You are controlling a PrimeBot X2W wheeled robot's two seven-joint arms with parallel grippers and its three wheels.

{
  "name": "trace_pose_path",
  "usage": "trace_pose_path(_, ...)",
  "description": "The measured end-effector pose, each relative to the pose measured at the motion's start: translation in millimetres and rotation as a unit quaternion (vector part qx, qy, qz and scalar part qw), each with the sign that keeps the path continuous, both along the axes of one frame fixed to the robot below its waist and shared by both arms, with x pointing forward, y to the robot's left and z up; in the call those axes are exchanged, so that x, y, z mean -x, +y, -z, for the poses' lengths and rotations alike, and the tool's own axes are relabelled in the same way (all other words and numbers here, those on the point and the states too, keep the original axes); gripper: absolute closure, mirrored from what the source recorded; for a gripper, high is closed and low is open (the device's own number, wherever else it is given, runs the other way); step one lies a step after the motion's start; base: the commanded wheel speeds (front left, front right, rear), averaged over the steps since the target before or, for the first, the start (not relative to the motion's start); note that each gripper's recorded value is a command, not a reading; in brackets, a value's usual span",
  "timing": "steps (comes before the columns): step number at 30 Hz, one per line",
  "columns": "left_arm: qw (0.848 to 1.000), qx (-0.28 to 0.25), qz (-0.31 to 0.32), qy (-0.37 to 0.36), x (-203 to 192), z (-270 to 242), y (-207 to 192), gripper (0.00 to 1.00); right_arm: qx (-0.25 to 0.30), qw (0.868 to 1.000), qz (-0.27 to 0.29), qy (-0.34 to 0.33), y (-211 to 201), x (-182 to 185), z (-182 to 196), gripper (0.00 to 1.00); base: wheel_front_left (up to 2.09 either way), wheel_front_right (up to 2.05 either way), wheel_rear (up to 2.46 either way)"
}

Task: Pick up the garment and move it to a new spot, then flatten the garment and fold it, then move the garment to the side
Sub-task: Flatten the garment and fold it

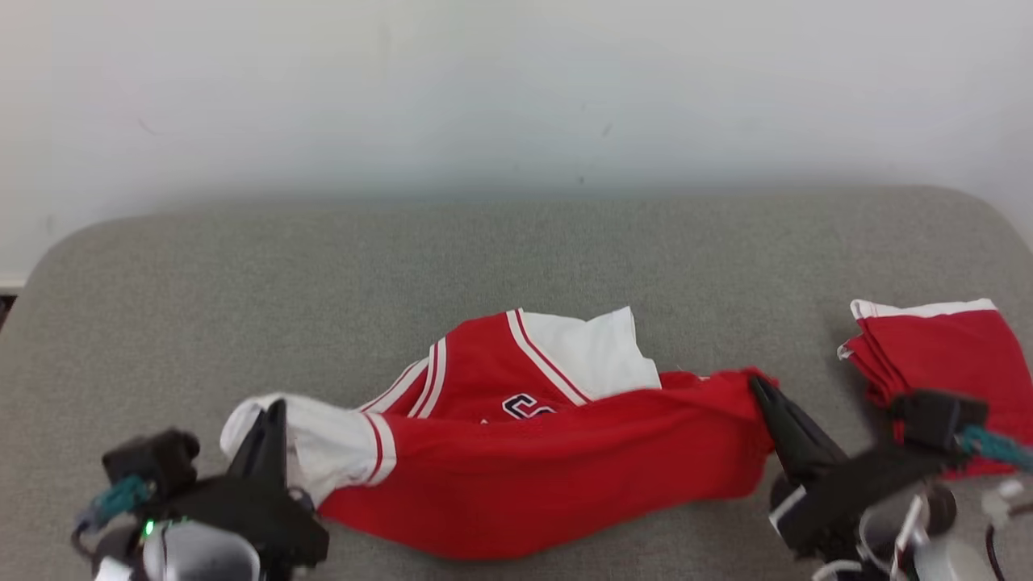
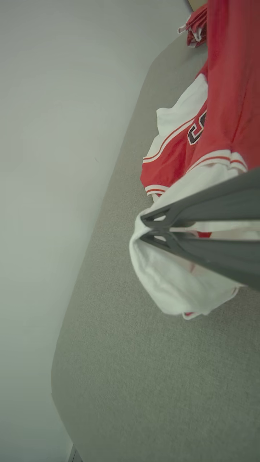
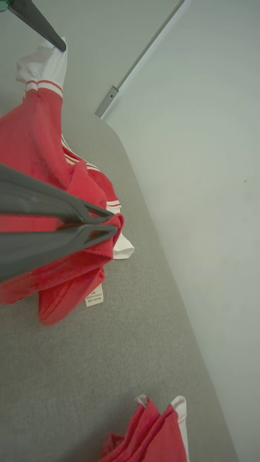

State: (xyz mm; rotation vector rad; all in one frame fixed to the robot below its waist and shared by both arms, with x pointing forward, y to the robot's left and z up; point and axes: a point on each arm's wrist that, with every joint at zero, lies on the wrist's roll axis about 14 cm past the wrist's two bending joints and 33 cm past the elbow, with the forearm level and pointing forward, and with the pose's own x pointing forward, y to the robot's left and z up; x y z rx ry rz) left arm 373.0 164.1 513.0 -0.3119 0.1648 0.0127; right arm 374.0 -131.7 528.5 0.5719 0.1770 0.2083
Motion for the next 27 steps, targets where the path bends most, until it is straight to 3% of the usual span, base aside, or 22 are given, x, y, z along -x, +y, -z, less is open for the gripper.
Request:
trace_pose_path(6, 0.999, -0.024, 0.020, 0.023, -45.6, 0.3, -9.0, 1.00, 0.006, 0.999, -0.022, 0.027, 15.2, -46.8, 1.4, 1.00, 0.00, 0.00, 0.00)
trace_pose_path(7, 0.999, -0.029, 0.020, 0.032, -52.1, 4.4, -9.3, 1.00, 0.008, 0.999, -0.023, 0.035, 16.1, -53.9, 4.5, 0.96, 0.00, 0.00, 0.00)
trace_pose_path(8, 0.997, -0.042, 0.027, 0.054, -62.6, 15.2, -11.3, 0.68, 0.016, 0.998, -0.025, 0.052, 17.9, -66.0, 13.5, 0.00, 0.00, 0.00, 0.00)
trace_pose_path(9, 0.996, -0.051, 0.031, 0.063, -66.8, 20.5, -12.6, 0.25, 0.022, 0.998, -0.024, 0.060, 18.3, -71.3, 18.3, 0.00, 0.00, 0.00, 0.00)
trace_pose_path(10, 0.995, -0.059, 0.033, 0.071, -70.7, 25.7, -13.2, 0.00, 0.024, 0.997, -0.024, 0.068, 19.3, -76.1, 23.1, 0.00, 0.00, 0.00, 0.00)
trace_pose_path(19, 0.993, -0.061, 0.013, 0.105, -92.6, 51.1, -1.3, 0.00, 0.021, 0.994, -0.014, 0.103, 23.9, -104.9, 51.0, 0.00, 0.00, 0.00, 0.00)
trace_pose_path(27, 0.997, -0.063, -0.018, 0.031, -92.3, 18.0, 13.7, 0.00, 0.014, 0.998, 0.018, 0.052, 12.8, -108.6, 25.3, 0.00, 0.00, 0.00, 0.00)
